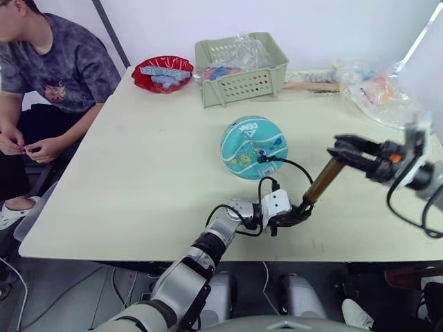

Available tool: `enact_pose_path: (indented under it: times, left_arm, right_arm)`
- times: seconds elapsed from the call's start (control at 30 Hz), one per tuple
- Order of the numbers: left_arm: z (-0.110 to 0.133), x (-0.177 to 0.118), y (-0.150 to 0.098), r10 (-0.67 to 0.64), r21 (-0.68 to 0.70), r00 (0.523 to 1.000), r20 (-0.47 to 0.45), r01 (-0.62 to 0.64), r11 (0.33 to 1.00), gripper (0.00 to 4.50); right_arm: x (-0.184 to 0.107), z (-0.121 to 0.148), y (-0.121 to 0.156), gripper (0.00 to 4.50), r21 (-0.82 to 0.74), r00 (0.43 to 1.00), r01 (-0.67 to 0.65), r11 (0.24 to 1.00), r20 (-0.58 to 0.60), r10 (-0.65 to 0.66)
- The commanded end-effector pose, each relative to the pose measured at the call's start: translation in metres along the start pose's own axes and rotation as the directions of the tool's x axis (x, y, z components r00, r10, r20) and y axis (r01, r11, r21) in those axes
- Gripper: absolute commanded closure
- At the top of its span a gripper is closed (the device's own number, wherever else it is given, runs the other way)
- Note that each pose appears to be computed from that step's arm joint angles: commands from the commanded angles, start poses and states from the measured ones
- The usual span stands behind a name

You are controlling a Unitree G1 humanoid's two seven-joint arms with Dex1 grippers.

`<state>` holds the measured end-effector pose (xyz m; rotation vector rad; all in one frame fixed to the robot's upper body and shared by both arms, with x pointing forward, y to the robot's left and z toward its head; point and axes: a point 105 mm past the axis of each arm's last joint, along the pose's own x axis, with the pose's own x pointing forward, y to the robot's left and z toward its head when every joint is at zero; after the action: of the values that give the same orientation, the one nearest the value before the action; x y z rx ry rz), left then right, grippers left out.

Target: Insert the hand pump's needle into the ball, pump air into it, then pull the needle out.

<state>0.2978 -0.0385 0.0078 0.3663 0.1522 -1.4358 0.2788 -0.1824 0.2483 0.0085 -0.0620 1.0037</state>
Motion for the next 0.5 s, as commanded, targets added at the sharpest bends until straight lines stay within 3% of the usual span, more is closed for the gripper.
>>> enact_pose_path:
  times: [0.03,0.2,0.3,0.43,0.5]
  left_arm:
    - [-0.033,-0.007,-0.012,-0.021,-0.061,0.993,-0.113,0.014,0.998,3.34]
    - [-0.034,-0.008,-0.011,-0.018,-0.061,0.993,-0.114,0.011,0.998,3.34]
    - [-0.034,-0.008,-0.011,-0.019,-0.062,0.993,-0.117,0.012,0.998,3.34]
    - [-0.034,-0.007,-0.011,-0.022,-0.063,0.993,-0.118,0.015,0.998,3.34]
    - [-0.035,-0.007,-0.012,-0.023,-0.064,0.993,-0.119,0.016,0.998,3.34]
  right_arm:
    - [-0.012,0.048,0.005,2.77,-0.087,0.992,-0.017,0.996,0.12,0.027]
    - [-0.015,0.065,0.009,2.77,-0.123,0.991,-0.022,0.992,0.132,0.039]
    - [-0.014,0.061,0.011,2.77,-0.116,0.993,-0.029,0.993,0.115,0.042]
    - [-0.008,-0.004,0.009,2.77,-0.066,0.997,-0.025,0.998,-0.076,0.02]
    - [-0.006,-0.031,0.011,2.77,-0.033,0.995,-0.019,0.999,-0.094,0.016]
